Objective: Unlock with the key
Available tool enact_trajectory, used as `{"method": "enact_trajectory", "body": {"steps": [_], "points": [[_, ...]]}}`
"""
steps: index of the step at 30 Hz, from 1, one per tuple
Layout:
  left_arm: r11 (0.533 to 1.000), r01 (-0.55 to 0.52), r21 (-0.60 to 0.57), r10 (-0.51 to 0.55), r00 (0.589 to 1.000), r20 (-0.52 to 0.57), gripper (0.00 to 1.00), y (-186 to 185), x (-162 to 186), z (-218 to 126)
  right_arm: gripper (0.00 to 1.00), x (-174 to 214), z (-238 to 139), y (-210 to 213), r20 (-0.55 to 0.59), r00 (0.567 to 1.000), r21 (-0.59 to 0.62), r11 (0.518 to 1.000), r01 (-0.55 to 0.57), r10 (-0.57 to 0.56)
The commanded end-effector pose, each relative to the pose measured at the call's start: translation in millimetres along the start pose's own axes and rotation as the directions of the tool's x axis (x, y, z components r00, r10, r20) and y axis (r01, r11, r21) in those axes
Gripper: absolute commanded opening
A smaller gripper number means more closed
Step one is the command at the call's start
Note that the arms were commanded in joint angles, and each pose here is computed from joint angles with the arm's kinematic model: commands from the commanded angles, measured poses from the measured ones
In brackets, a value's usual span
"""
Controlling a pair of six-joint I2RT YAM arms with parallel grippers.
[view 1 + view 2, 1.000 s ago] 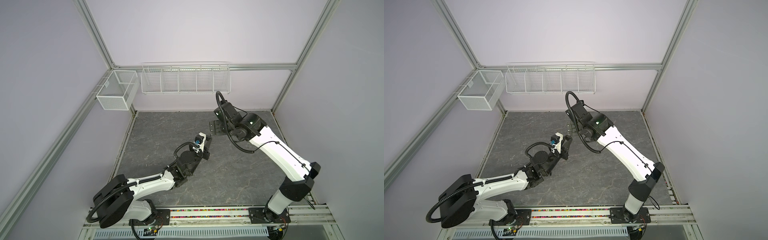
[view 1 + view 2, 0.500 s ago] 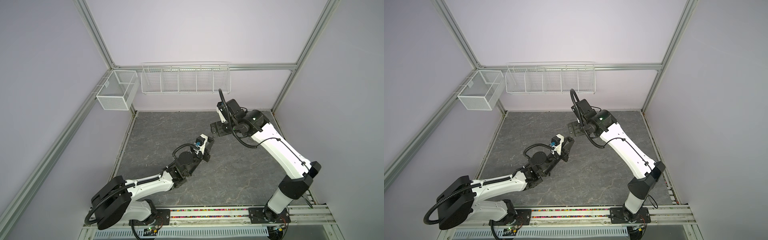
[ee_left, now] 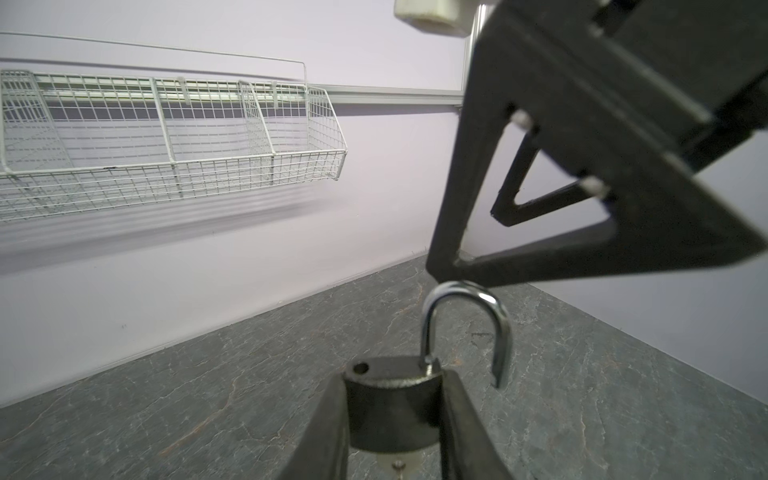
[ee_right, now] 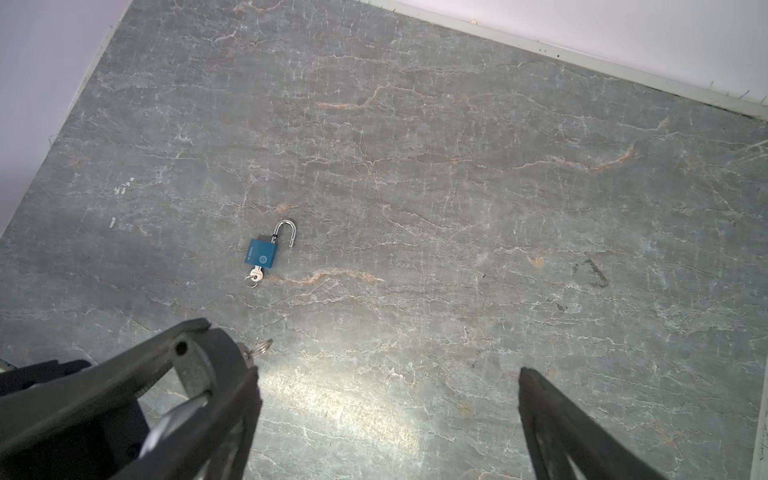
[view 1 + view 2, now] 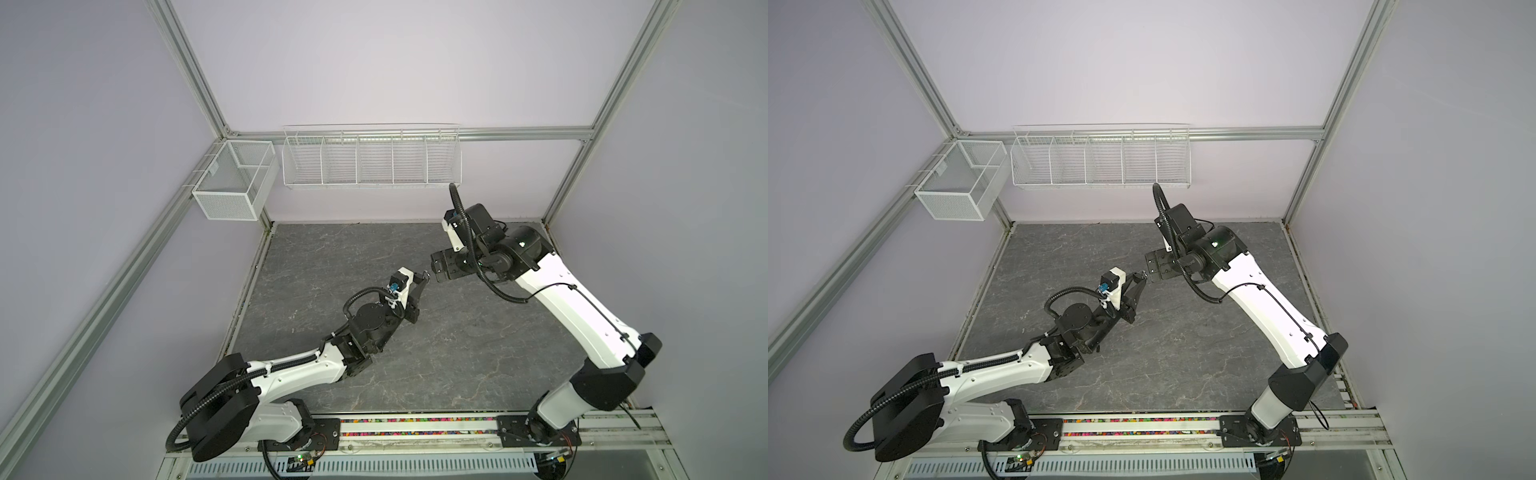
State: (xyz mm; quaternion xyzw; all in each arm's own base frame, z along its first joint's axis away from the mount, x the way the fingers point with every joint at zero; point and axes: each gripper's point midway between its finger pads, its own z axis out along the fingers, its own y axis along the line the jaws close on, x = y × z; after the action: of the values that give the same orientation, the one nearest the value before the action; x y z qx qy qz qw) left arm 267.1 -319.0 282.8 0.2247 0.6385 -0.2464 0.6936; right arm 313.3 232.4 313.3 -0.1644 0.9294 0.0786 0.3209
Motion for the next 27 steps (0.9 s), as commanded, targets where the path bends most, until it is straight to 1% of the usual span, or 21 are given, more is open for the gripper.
{"method": "enact_trajectory", "body": {"steps": [1,5,9,12,15,23,27], "points": [[0.998,0.017,-0.058,-0.017,1.0,0.013,0.0,9,-16,4,0.97,-5,-23,-6,0.077,0.997,-0.011,1.0,0.006,-0.005],[0.994,0.02,-0.103,-0.022,1.0,-0.012,0.0,16,-16,6,0.97,3,-28,9,0.078,0.997,-0.079,0.997,0.025,-0.019],[0.995,0.03,-0.1,-0.031,0.999,-0.014,0.0,15,-16,8,0.97,5,-25,28,0.076,0.995,-0.115,0.991,0.068,-0.059],[0.995,0.037,-0.091,-0.039,0.999,-0.012,0.0,14,-17,8,0.97,5,-19,34,0.066,0.995,-0.128,0.989,0.08,-0.072],[0.996,0.039,-0.083,-0.04,0.999,-0.01,0.0,12,-19,7,0.97,7,-10,39,0.043,0.996,-0.133,0.988,0.083,-0.078],[0.996,0.044,-0.08,-0.044,0.999,0.001,0.0,13,-23,3,0.97,5,2,32,0.032,0.997,-0.091,0.993,0.076,-0.074],[0.995,0.042,-0.087,-0.042,0.999,0.003,0.0,15,-24,2,0.97,5,0,28,0.035,0.997,-0.075,0.994,0.075,-0.073]]}}
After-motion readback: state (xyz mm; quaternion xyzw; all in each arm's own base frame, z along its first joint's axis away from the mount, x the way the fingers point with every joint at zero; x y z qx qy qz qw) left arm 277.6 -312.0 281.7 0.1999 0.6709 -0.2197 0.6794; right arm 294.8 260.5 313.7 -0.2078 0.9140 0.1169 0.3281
